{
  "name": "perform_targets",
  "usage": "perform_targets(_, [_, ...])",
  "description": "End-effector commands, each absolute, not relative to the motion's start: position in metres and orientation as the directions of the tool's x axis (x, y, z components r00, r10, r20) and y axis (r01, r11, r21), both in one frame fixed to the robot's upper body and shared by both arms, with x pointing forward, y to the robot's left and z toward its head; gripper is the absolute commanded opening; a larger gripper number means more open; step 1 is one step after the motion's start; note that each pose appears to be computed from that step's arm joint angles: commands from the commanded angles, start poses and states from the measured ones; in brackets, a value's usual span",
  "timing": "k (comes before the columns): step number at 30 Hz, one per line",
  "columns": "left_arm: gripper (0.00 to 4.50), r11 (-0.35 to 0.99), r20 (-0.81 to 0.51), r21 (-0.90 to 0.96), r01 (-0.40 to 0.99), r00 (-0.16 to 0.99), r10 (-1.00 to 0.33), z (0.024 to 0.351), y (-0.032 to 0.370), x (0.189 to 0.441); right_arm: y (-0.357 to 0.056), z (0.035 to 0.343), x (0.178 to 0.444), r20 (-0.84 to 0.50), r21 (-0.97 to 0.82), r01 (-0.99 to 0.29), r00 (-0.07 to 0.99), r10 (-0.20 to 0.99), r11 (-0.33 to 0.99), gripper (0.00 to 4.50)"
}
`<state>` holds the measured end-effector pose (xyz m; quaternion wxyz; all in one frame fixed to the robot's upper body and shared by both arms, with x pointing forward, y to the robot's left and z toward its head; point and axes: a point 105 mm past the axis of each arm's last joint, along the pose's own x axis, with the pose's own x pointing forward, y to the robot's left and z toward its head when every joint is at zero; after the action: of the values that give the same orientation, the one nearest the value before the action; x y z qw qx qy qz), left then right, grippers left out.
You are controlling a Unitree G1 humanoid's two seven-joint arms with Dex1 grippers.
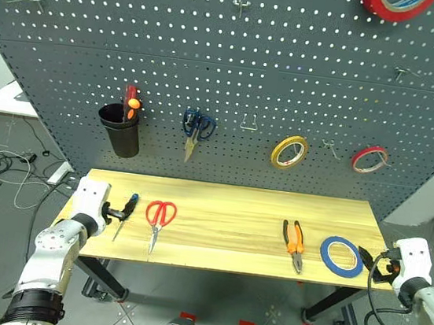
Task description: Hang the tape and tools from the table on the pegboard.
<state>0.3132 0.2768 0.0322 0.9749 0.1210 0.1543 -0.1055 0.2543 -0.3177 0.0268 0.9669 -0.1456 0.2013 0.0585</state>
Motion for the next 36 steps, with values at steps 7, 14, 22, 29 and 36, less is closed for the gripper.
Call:
perform_targets(7, [4.48, 0.593, -0.363, 0.19, 0.783, 0.617, -0.698, 0.05, 0.154, 0.303, -0.256, 0.044, 0.245, -0.49, -0.279, -0.337, 0.855, 0.168, 0.899, 4.5])
perform_targets(14, [4.48, 0.29, -0.365, 0.164, 0.943, 0.331, -0.87, 0.064, 0.096, 0.297, -0.256, 0.04, 0.261, -0.56, -0.258, -0.358, 0.812, 0.163, 0.897, 4.5])
perform_targets(22, [4.48, 0.055, -0.401, 0.245, 0.968, 0.152, -0.903, 0.065, 0.059, 0.295, -0.265, 0.021, 0.295, -0.641, -0.31, -0.386, 0.76, 0.109, 0.869, 4.5])
perform_targets(29, [4.48, -0.001, -0.396, 0.292, 0.956, 0.12, -0.91, 0.064, 0.046, 0.289, -0.269, 0.012, 0.322, -0.655, -0.329, -0.411, 0.748, 0.108, 0.85, 4.5])
perform_targets(36, [4.5, 0.008, -0.384, 0.304, 0.952, 0.13, -0.914, 0.067, 0.043, 0.291, -0.274, 0.003, 0.338, -0.729, -0.276, -0.488, 0.667, 0.151, 0.828, 4.32])
